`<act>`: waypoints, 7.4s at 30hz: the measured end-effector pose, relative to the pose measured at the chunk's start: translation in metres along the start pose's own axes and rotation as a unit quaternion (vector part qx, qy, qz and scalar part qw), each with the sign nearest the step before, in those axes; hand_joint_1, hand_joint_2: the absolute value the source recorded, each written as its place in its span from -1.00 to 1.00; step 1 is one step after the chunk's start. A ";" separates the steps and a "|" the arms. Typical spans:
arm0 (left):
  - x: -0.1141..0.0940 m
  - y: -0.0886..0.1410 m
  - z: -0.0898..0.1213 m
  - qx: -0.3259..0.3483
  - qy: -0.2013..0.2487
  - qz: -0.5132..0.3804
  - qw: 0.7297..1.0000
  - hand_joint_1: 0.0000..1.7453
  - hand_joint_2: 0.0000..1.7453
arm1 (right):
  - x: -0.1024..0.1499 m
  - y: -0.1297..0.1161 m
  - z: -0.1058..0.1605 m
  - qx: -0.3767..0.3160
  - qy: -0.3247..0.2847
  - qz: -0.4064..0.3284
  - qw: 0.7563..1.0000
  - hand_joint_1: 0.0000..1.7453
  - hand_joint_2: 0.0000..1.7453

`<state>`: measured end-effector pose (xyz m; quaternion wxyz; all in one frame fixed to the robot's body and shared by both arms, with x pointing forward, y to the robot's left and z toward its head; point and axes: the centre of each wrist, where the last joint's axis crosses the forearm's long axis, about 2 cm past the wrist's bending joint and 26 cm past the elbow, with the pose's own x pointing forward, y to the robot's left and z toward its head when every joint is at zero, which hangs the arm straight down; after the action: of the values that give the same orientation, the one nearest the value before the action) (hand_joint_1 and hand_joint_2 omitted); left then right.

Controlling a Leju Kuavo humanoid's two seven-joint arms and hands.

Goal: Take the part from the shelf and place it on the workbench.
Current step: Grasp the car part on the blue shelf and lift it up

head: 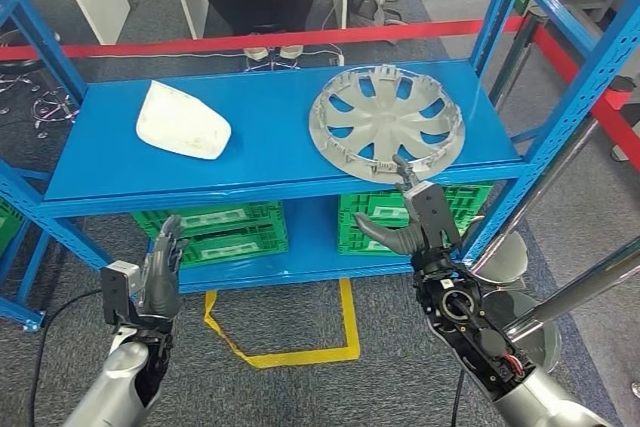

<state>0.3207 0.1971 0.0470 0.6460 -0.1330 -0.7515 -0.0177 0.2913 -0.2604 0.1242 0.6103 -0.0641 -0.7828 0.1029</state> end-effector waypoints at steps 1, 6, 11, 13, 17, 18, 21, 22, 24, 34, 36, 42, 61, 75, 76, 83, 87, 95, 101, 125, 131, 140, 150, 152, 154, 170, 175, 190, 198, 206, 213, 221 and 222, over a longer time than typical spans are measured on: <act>0.000 0.000 0.000 0.000 0.000 0.000 1.000 -1.00 -1.00 | 0.000 0.000 0.000 0.000 0.000 0.000 1.000 -1.00 1.00; 0.000 0.000 0.000 0.001 0.000 0.001 1.000 -1.00 -1.00 | 0.000 0.000 0.000 0.000 0.000 0.000 1.000 -1.00 1.00; 0.000 -0.001 -0.001 0.001 -0.002 0.004 1.000 -1.00 -1.00 | 0.000 0.000 0.000 0.000 0.000 0.000 1.000 -1.00 1.00; 0.001 -0.002 -0.002 0.001 -0.003 0.004 1.000 -1.00 -1.00 | 0.000 0.000 0.000 0.000 0.001 0.000 1.000 -1.00 1.00; 0.001 -0.002 -0.002 0.001 -0.004 0.005 1.000 -1.00 -1.00 | 0.000 0.000 0.000 0.000 0.001 0.000 1.000 -1.00 1.00; 0.001 -0.002 -0.002 0.001 -0.004 0.005 1.000 -1.00 -1.00 | 0.000 0.000 0.000 0.000 0.002 0.000 1.000 -1.00 1.00; 0.001 -0.003 -0.003 0.001 -0.004 0.005 1.000 -1.00 -1.00 | 0.000 0.000 0.000 -0.001 0.002 0.000 1.000 -1.00 1.00; 0.001 -0.003 -0.003 0.001 -0.004 0.006 1.000 -1.00 -1.00 | 0.000 0.000 0.000 -0.001 0.002 0.001 1.000 -1.00 1.00; 0.001 -0.003 -0.003 0.002 -0.004 0.006 1.000 -1.00 -1.00 | 0.000 0.000 0.000 -0.001 0.005 0.002 1.000 -1.00 1.00; 0.001 -0.003 -0.003 0.002 -0.004 0.007 1.000 -1.00 -1.00 | 0.000 0.000 0.001 -0.001 0.007 0.007 1.000 -1.00 1.00; 0.001 -0.003 -0.003 0.002 -0.004 0.007 1.000 -1.00 -1.00 | 0.000 0.000 0.001 -0.001 0.007 0.007 1.000 -1.00 1.00; 0.001 -0.003 -0.003 0.002 -0.004 0.007 1.000 -1.00 -1.00 | 0.000 0.000 0.001 -0.002 0.008 0.007 1.000 -1.00 1.00; 0.001 -0.004 -0.003 0.003 -0.005 0.009 1.000 -1.00 -1.00 | -0.001 0.001 0.003 0.000 0.015 0.007 1.000 -1.00 1.00; 0.001 -0.003 -0.003 0.003 -0.005 0.008 1.000 -1.00 -1.00 | -0.001 0.001 0.003 0.001 0.015 0.007 1.000 -1.00 1.00; 0.001 -0.003 -0.003 0.003 -0.005 0.008 1.000 -1.00 -1.00 | -0.001 0.001 0.003 0.001 0.015 0.007 1.000 -1.00 1.00; 0.001 -0.003 -0.003 0.004 -0.005 0.007 1.000 -1.00 -1.00 | -0.001 0.001 0.002 0.002 0.014 0.007 1.000 -1.00 1.00; 0.001 -0.003 -0.003 0.005 -0.005 0.007 1.000 -1.00 -1.00 | 0.000 0.000 0.002 0.002 0.013 0.007 1.000 -1.00 1.00; 0.001 -0.003 -0.003 0.007 -0.004 0.005 1.000 -1.00 -1.00 | 0.001 -0.003 -0.001 -0.006 0.013 0.007 1.000 -1.00 1.00; 0.001 -0.002 -0.003 0.007 -0.005 0.004 1.000 -1.00 -1.00 | 0.004 -0.006 -0.004 -0.011 0.009 0.007 1.000 -1.00 1.00; 0.004 -0.002 -0.006 0.005 -0.010 0.003 1.000 -1.00 -1.00 | 0.010 -0.012 -0.010 -0.015 -0.002 0.006 1.000 -1.00 1.00; 0.004 -0.002 -0.007 0.005 -0.009 0.002 1.000 -1.00 -1.00 | 0.009 -0.011 -0.009 -0.008 0.004 0.010 1.000 -1.00 1.00; 0.005 -0.005 -0.008 0.003 -0.012 0.004 1.000 -1.00 -1.00 | 0.009 -0.012 -0.006 -0.012 0.009 0.010 1.000 -1.00 1.00; 0.005 -0.004 -0.008 0.004 -0.012 0.005 1.000 -1.00 -1.00 | 0.010 -0.013 -0.008 -0.010 0.008 0.010 1.000 -1.00 1.00; 0.005 -0.004 -0.008 0.005 -0.012 0.005 1.000 -1.00 -1.00 | 0.011 -0.013 -0.009 -0.010 0.008 0.010 1.000 -1.00 1.00; 0.005 -0.003 -0.008 0.005 -0.012 0.006 1.000 -1.00 -1.00 | 0.011 -0.013 -0.009 -0.010 0.007 0.010 1.000 -1.00 1.00; 0.007 -0.003 -0.010 0.002 -0.018 0.009 1.000 -1.00 -1.00 | 0.012 -0.015 -0.009 -0.018 0.007 0.010 1.000 -1.00 1.00; 0.007 -0.003 -0.010 0.002 -0.019 0.008 1.000 -1.00 -1.00 | 0.012 -0.015 -0.009 -0.018 0.009 0.012 1.000 -1.00 1.00; 0.005 -0.001 -0.005 0.002 -0.006 0.006 1.000 -1.00 -1.00 | 0.003 -0.058 -0.011 0.064 0.134 0.147 0.978 -1.00 1.00; 0.005 0.000 -0.005 0.001 0.000 0.004 1.000 -1.00 -1.00 | 0.002 -0.080 -0.014 0.094 0.189 0.200 0.957 -1.00 1.00; 0.005 0.000 -0.005 0.000 -0.001 0.004 1.000 -1.00 -1.00 | 0.002 -0.091 -0.016 0.096 0.197 0.219 0.951 -1.00 1.00; 0.006 -0.001 -0.005 -0.002 0.000 0.003 1.000 -1.00 -1.00 | 0.002 -0.099 -0.023 0.129 0.211 0.260 0.933 -1.00 1.00; 0.008 -0.001 -0.008 -0.011 -0.002 0.003 1.000 -1.00 -1.00 | -0.008 -0.111 -0.034 0.176 0.233 0.297 0.909 -1.00 1.00; 0.008 -0.001 -0.009 -0.012 -0.002 0.003 1.000 -1.00 -1.00 | -0.011 -0.113 -0.035 0.182 0.236 0.302 0.906 -1.00 1.00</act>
<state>0.3279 0.1959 0.0567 0.6428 -0.1432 -0.7522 -0.0241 0.3311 -0.3697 0.1492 0.7180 -0.2077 -0.5271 0.4044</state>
